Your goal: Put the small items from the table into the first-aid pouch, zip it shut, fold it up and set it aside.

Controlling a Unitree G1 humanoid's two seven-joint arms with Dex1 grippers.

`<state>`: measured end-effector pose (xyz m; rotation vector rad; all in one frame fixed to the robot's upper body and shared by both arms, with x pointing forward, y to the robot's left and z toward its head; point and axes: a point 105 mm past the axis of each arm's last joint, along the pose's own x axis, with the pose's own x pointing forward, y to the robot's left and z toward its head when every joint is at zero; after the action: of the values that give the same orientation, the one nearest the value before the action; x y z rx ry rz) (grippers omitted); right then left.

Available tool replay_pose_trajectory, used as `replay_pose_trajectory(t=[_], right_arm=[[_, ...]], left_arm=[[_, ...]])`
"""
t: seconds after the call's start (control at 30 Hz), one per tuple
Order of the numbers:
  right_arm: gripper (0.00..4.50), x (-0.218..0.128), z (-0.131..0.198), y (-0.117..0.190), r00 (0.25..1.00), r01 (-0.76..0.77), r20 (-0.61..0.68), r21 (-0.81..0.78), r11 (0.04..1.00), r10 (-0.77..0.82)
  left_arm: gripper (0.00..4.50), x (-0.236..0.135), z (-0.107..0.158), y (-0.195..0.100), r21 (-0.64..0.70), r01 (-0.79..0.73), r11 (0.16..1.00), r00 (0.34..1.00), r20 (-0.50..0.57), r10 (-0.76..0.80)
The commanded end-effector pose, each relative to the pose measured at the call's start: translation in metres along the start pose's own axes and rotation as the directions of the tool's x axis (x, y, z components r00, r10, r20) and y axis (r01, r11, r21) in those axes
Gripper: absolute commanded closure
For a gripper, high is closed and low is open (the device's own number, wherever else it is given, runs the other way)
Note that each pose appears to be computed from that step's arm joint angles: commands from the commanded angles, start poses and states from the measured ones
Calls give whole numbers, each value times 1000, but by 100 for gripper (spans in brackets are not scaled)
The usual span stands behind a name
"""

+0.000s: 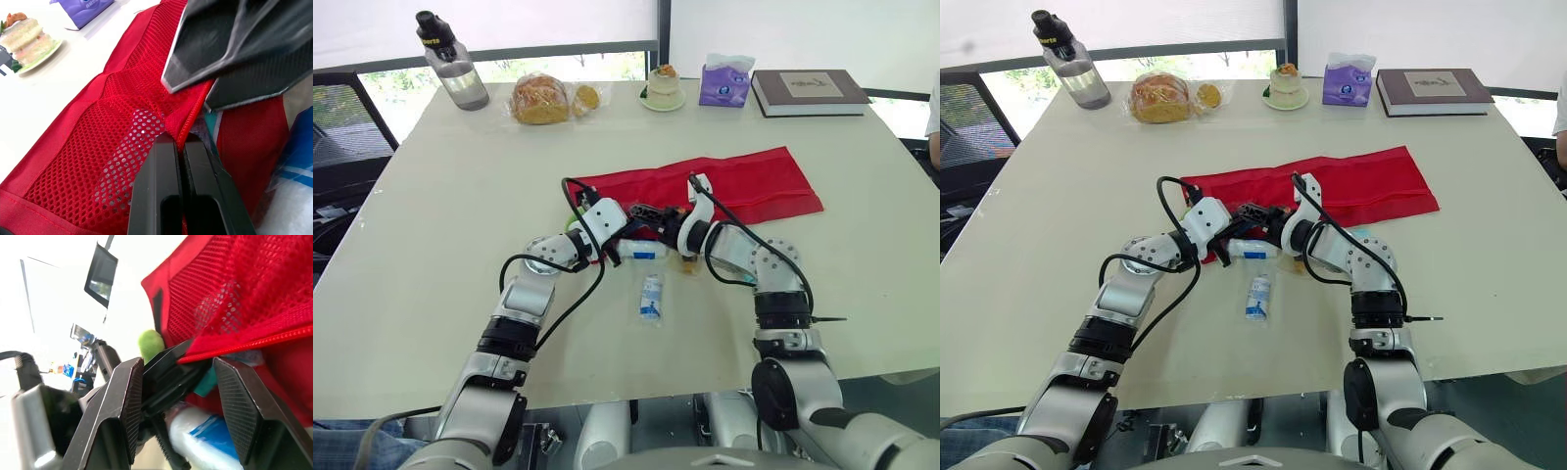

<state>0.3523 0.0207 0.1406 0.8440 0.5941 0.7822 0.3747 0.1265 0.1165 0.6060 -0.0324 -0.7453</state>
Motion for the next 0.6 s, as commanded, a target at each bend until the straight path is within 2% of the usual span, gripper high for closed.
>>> replay_pose_trajectory(t=[0.03,0.33,0.43,0.53,0.57,0.6], right_arm=[[209,-3,-6,20,998,-63,-6,-65,996,63],[209,-28,11,15,999,-14,24,-327,945,23],[209,-31,22,21,998,-3,51,-498,867,32],[209,-30,24,26,998,2,51,-606,796,37],[261,-29,24,27,998,7,54,-636,772,36],[288,-28,24,28,998,6,51,-661,750,37]], left_arm=[[450,2,3,1,-19,15,1000,1000,17,-15],[450,-1,8,14,-100,13,995,999,41,-9],[450,-2,11,20,-132,37,991,998,51,-30],[450,-2,12,24,-153,54,987,998,47,-47],[450,-2,12,25,-164,57,985,998,49,-50],[450,-2,13,27,-177,62,982,997,52,-54]])
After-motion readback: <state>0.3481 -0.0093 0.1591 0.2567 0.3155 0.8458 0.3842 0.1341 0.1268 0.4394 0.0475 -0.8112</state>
